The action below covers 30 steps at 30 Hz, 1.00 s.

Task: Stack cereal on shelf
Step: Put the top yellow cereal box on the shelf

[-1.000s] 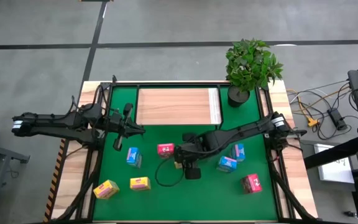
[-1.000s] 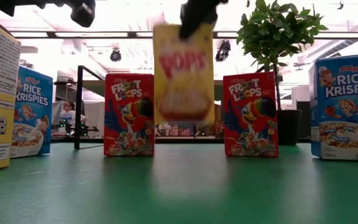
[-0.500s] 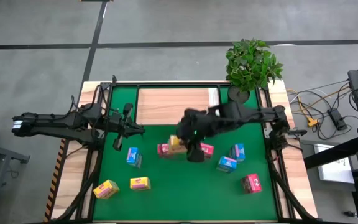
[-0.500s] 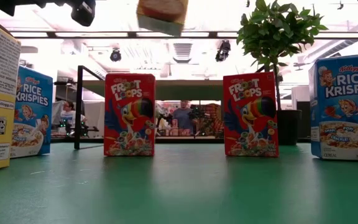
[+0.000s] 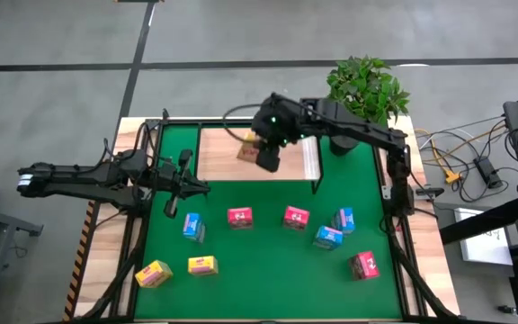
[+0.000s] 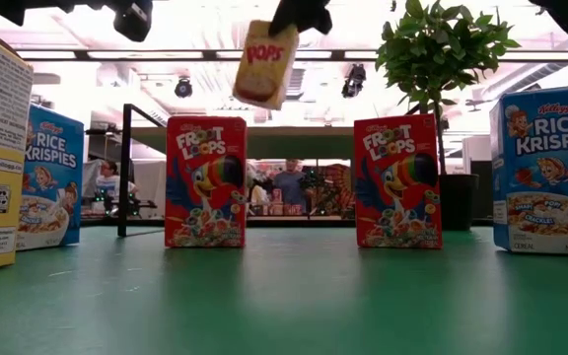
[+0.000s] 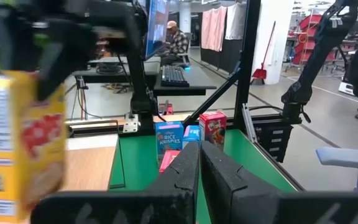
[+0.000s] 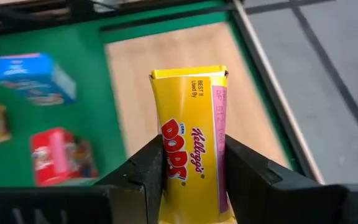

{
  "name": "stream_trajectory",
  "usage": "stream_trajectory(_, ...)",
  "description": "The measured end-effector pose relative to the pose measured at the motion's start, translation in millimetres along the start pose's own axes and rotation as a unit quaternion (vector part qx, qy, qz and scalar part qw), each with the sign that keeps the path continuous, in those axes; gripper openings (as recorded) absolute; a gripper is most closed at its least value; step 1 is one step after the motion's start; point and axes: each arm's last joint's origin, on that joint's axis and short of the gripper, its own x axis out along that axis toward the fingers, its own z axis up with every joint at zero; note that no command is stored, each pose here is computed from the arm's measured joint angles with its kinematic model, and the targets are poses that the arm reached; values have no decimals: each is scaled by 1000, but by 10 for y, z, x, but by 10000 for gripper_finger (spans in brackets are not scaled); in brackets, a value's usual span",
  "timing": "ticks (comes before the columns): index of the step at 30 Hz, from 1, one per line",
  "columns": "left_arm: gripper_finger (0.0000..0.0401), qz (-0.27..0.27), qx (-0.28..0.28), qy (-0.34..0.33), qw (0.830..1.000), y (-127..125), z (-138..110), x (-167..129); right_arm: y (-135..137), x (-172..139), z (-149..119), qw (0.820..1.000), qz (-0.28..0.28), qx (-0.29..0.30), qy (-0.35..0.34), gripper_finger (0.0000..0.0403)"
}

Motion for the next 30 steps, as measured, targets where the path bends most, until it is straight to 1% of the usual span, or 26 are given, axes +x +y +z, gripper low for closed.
stream_trajectory(3,0,0,4,1,1000,1,-2,3,-105,43,10,1000,-7,2,-3,139)
stream_trajectory(8,0,0,6,2,1000,1,-4,5,-154,263,-11,1000,-12,2,20,156)
stream_trajectory(13,0,0,6,2,1000,1,-4,5,-140,458,-36,999,-10,-11,40,186)
stream_trajectory(18,0,0,6,2,1000,1,-4,5,-160,534,-49,999,-12,-12,49,219)
stream_trajectory(20,0,0,6,2,1000,1,-4,5,-163,534,-48,999,-12,-14,48,232)
stream_trajectory(24,0,0,6,2,1000,2,-5,7,-162,429,-33,999,-12,-8,38,254)
stream_trajectory(27,0,0,6,2,1000,1,-5,7,-162,267,-15,1000,-13,13,22,263)
stream_trajectory(30,0,0,7,2,1000,2,-5,7,-140,65,4,1000,-12,28,1,264)
